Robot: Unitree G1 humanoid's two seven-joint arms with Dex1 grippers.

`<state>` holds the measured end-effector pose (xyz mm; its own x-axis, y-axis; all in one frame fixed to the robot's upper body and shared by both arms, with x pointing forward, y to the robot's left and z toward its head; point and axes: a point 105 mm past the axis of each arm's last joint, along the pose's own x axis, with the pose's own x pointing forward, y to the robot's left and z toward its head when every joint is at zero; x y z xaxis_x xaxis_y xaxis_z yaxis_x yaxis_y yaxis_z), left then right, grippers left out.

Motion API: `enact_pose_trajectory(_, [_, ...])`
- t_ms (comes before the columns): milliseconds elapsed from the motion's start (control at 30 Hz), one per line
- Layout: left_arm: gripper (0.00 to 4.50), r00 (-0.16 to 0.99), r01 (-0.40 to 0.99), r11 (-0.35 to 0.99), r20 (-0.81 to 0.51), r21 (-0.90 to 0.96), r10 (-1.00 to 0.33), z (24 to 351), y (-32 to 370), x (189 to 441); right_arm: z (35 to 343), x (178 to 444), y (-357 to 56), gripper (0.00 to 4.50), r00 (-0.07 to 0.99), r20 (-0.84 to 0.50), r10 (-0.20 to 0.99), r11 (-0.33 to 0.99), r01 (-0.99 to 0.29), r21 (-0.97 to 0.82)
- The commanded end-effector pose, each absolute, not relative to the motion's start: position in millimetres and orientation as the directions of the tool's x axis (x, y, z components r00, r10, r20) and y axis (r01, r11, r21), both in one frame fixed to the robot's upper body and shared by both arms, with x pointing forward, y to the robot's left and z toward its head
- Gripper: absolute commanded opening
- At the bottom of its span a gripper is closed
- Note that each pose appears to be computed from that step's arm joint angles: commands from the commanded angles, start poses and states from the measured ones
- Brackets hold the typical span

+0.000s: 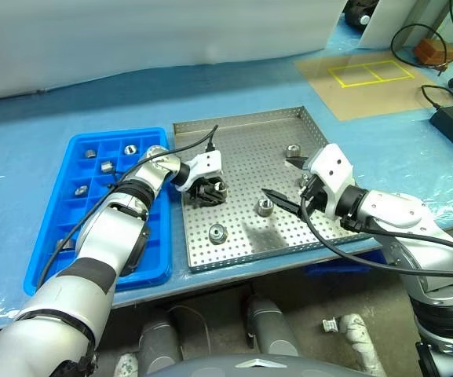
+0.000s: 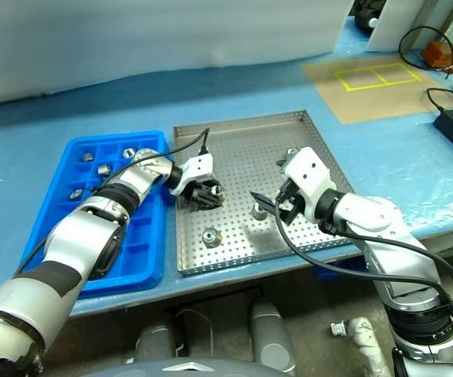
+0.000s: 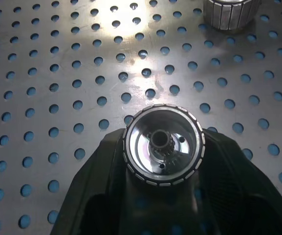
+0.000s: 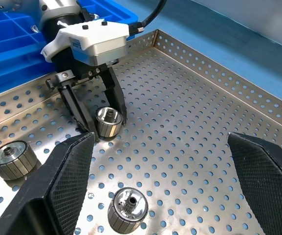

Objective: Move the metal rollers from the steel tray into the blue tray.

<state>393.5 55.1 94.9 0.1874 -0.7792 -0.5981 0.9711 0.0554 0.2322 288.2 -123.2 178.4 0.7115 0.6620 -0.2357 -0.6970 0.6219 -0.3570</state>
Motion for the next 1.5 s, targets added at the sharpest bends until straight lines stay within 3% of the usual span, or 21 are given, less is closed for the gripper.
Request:
enact_pose_trajectory(33, [2.44,0.205,0.965,0.064,-0.573,0.256,-0.794,104,54,397,187,282,-119,4.5,0.683,-0.217,0.697,0.592,-0.719,-0.365])
enact_pose_trajectory(267, [2.44,0.2,0.965,0.059,-0.568,0.257,-0.798,104,53,396,182,280,-121,4.5,0.68,-0.238,0.694,0.588,-0.725,-0.359])
enact_pose_trajectory(367, [1.9,0.192,0.965,0.048,-0.567,0.259,-0.801,106,55,395,182,280,-122,4.5,0.679,-0.241,0.693,0.586,-0.726,-0.36])
enact_pose_trajectory(433, [1.83,0.228,0.959,0.083,-0.563,0.27,-0.795,107,58,400,182,281,-122,4.5,0.678,-0.243,0.694,0.584,-0.727,-0.361])
enact_pose_trajectory(833, [1.83,0.297,0.944,0.225,-0.32,0.242,-0.9,171,106,407,180,296,-104,4.5,0.606,-0.228,0.762,0.516,-0.781,-0.352])
enact_pose_trajectory(1067, [1.83,0.387,0.913,0.313,-0.313,0.261,-0.867,181,172,381,178,310,-77,4.5,0.483,-0.222,0.847,0.396,-0.852,-0.343])
enact_pose_trajectory(1167, [1.83,0.494,0.866,0.413,-0.354,0.281,-0.794,174,209,361,179,319,-54,4.5,0.375,-0.223,0.9,0.286,-0.893,-0.346])
enact_pose_trajectory(1500, [1.83,0.674,0.738,0.62,-0.317,0.265,-0.667,161,240,329,183,331,-18,4.5,0.212,-0.207,0.955,0.126,-0.924,-0.361])
